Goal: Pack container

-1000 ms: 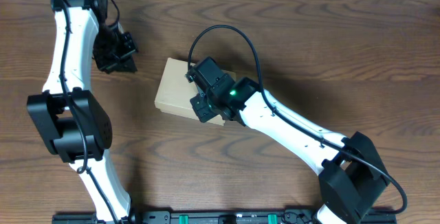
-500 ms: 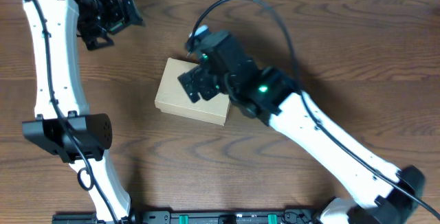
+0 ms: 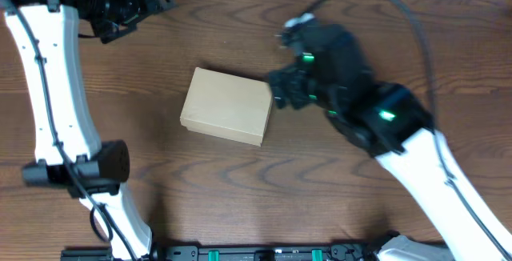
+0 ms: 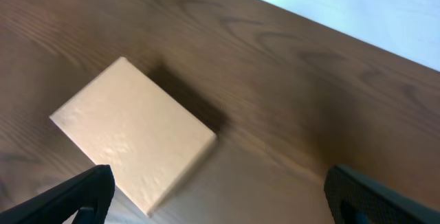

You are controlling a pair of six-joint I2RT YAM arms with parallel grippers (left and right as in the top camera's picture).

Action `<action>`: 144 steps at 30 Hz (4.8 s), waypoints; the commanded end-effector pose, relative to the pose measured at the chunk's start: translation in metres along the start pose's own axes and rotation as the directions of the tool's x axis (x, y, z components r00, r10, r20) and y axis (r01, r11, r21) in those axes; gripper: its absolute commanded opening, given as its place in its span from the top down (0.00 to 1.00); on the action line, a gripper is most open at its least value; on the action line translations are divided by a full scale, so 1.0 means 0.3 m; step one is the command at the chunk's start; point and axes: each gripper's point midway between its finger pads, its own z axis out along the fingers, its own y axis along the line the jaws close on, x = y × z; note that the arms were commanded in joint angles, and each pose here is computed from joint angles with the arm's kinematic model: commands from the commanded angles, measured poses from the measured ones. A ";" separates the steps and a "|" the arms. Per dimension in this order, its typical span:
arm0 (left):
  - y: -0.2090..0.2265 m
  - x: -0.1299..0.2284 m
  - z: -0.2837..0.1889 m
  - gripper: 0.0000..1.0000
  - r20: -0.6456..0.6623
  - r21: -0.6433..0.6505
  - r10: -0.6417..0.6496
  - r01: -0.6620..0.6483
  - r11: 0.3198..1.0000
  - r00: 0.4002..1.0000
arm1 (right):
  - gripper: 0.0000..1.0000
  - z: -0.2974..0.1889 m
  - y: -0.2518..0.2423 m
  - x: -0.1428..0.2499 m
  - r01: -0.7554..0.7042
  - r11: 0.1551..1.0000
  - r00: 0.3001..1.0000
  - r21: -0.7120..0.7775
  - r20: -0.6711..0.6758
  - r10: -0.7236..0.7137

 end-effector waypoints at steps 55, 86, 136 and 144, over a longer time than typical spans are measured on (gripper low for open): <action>-0.011 0.908 -0.436 0.05 0.217 -0.126 0.246 -0.223 0.967 0.945 | 0.01 -0.386 -0.103 0.574 -0.062 0.998 0.972 -0.031 0.226 0.068; 0.203 0.828 -0.367 0.05 0.496 -0.349 0.290 -0.118 0.929 0.819 | 0.01 -0.365 -0.104 0.720 -0.059 0.998 0.997 -0.018 0.049 0.060; 0.624 1.033 0.090 0.05 0.378 -0.535 0.324 -0.080 0.841 0.867 | 0.01 -0.365 -0.104 0.720 -0.059 0.998 0.997 -0.018 0.049 0.060; 0.624 1.033 0.090 0.05 0.378 -0.535 0.324 -0.080 0.841 0.867 | 0.01 -0.371 -0.166 0.689 -0.079 0.993 0.992 0.084 0.107 0.069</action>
